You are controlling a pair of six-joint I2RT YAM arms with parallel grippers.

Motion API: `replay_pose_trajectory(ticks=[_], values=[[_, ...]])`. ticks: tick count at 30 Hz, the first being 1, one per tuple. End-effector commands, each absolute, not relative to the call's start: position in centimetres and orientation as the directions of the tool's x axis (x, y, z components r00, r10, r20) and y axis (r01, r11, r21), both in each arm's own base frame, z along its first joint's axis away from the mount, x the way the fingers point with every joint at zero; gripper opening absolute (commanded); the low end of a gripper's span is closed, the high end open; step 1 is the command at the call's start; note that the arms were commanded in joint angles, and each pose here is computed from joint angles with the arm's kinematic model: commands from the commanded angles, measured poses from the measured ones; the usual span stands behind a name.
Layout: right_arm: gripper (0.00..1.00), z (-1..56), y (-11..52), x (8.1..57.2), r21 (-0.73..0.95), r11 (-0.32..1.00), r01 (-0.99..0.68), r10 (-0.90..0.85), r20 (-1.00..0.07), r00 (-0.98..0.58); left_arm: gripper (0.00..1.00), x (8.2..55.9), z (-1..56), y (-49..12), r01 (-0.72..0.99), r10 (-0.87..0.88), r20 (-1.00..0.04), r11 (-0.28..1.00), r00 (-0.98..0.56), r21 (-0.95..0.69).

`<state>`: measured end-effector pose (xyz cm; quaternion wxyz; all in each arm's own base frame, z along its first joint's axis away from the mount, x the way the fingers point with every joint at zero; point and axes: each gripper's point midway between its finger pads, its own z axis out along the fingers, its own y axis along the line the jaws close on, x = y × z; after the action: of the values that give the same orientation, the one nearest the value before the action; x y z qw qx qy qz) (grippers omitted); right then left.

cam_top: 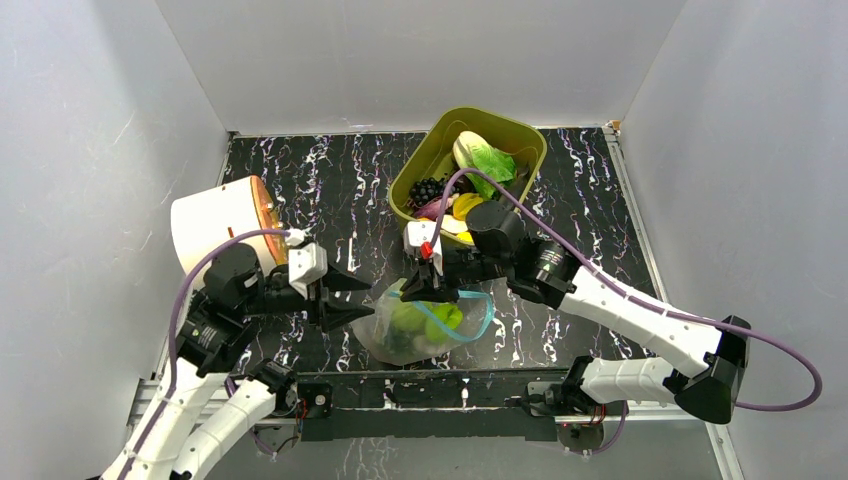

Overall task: Place the food in the zip-top bag and seal the zipper
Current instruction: Zip the zipper food storage bag at the center of the board.

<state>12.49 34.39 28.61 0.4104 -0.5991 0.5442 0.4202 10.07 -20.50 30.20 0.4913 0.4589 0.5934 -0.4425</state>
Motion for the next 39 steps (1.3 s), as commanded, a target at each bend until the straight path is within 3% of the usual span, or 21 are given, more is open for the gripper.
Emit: replay_pose_trajectory(ticks=[1,9,14,16,17,19,20,28,39], values=[[0.0,31.6,35.5,11.7,-0.062,-0.122,-0.991,-0.185,-0.979,0.084,0.47,10.3,30.8,-21.6,0.987,0.098,-0.988,0.117,-0.118,-0.106],[0.0,32.2,36.4,12.0,-0.055,-0.126,-0.991,-0.15,-0.986,0.073,0.5,11.4,29.9,-22.7,0.983,0.098,-0.98,0.078,-0.176,-0.168],[0.0,32.4,36.8,12.1,-0.051,-0.129,-0.99,-0.133,-0.989,0.068,0.43,11.8,29.1,-23.3,0.979,0.097,-0.974,0.054,-0.203,-0.198],[0.0,32.4,36.9,12.1,-0.049,-0.129,-0.991,-0.132,-0.989,0.066,0.35,11.8,28.9,-23.4,0.979,0.096,-0.975,0.048,-0.201,-0.197],[0.0,32.2,36.9,12.2,-0.046,-0.127,-0.991,-0.136,-0.989,0.064,0.27,11.9,28.9,-23.3,0.98,0.094,-0.976,0.052,-0.197,-0.192],[0.0,32.0,37.0,12.2,-0.042,-0.127,-0.991,-0.142,-0.988,0.06,0.02,11.9,28.9,-23.3,0.982,0.09,-0.978,0.055,-0.186,-0.181],[0.0,31.7,37.0,12.2,-0.037,-0.126,-0.991,-0.148,-0.987,0.056,0.0,12.0,28.9,-23.3,0.983,0.09,-0.98,0.057,-0.177,-0.173],[0.0,28.9,35.6,13.1,-0.001,-0.046,-0.999,-0.253,-0.967,0.012,0.0,12.8,29.5,-22.3,0.979,0.094,-0.988,0.171,-0.125,-0.107],[0.0,26.9,32.3,14.2,0.007,0.044,-0.999,-0.336,-0.942,-0.022,0.0,13.0,31.2,-22.3,0.978,0.065,-0.992,0.183,-0.111,-0.097]])
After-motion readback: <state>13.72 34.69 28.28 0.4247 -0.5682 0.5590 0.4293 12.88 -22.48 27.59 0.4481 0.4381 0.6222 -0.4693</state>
